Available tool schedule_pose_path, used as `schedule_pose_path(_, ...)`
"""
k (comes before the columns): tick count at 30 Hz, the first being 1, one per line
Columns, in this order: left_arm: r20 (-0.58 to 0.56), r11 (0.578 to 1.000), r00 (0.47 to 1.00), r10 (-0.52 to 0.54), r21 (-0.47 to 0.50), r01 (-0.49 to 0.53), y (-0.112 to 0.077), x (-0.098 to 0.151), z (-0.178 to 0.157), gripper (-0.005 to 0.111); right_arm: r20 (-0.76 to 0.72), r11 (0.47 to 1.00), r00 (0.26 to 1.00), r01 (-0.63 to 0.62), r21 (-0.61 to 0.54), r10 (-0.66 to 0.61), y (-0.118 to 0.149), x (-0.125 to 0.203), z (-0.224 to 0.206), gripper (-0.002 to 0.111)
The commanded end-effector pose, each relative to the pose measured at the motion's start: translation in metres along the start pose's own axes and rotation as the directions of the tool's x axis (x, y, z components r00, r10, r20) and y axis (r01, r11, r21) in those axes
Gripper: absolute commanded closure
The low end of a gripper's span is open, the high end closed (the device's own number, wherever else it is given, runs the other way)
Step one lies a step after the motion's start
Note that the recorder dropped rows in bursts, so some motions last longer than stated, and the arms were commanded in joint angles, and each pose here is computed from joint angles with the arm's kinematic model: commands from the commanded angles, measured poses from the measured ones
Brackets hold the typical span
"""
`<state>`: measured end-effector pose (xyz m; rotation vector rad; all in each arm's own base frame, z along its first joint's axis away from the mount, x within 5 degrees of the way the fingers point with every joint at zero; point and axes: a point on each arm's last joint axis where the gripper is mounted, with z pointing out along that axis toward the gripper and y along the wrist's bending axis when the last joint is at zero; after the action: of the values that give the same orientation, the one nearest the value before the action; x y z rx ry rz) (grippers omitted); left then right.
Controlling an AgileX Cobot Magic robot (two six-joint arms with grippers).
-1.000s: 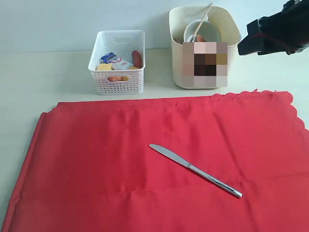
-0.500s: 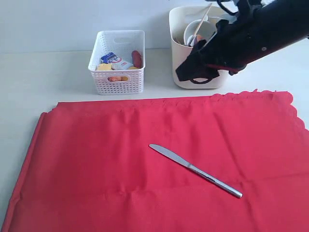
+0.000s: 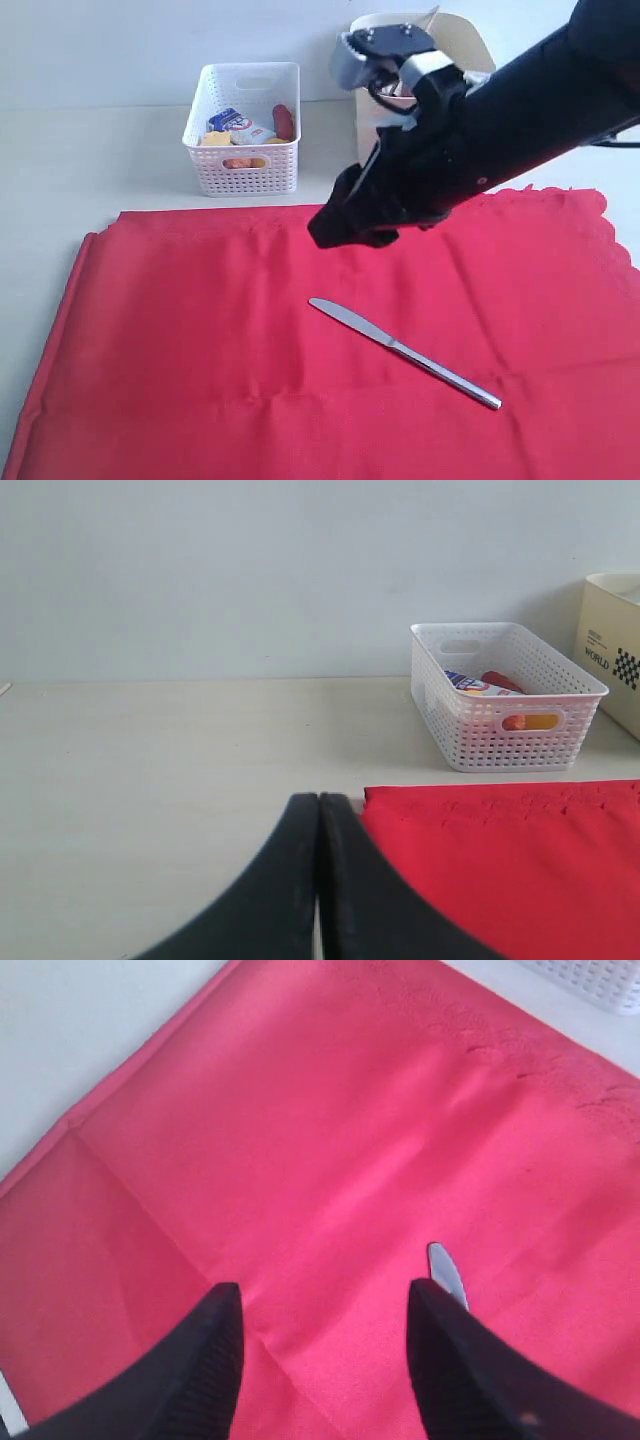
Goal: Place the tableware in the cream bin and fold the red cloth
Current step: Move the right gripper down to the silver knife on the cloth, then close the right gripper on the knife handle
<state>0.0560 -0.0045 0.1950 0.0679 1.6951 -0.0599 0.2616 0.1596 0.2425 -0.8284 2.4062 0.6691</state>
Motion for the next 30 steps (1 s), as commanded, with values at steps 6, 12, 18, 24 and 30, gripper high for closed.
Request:
schedule_pose_path(6,0.005,1.000,1.000,0.000,0.004,0.000,0.000,0.001,0.000,0.107,-0.008,0.995,0.998,0.066,0.080,-0.065,0.016,0.032,0.025,0.060)
schedule_pose_path(12,0.005,1.000,1.000,0.000,0.004,0.000,0.000,0.001,0.000,0.107,-0.035,0.988,0.990,0.136,0.078,-0.134,0.026,0.046,0.034,0.060)
schedule_pose_path(18,0.005,1.000,1.000,0.000,0.004,0.000,0.000,0.001,0.000,0.107,-0.057,0.986,0.988,0.150,0.069,-0.146,0.030,0.054,0.037,0.060)
schedule_pose_path(24,0.005,1.000,1.000,0.000,0.004,0.000,0.000,0.001,0.000,0.107,-0.053,0.986,0.988,0.149,0.081,-0.145,0.029,0.055,0.037,0.060)
schedule_pose_path(30,0.005,1.000,1.000,0.000,0.004,0.000,0.000,0.001,0.000,0.107,-0.094,0.985,0.982,0.167,0.051,-0.161,0.031,0.060,0.037,0.060)
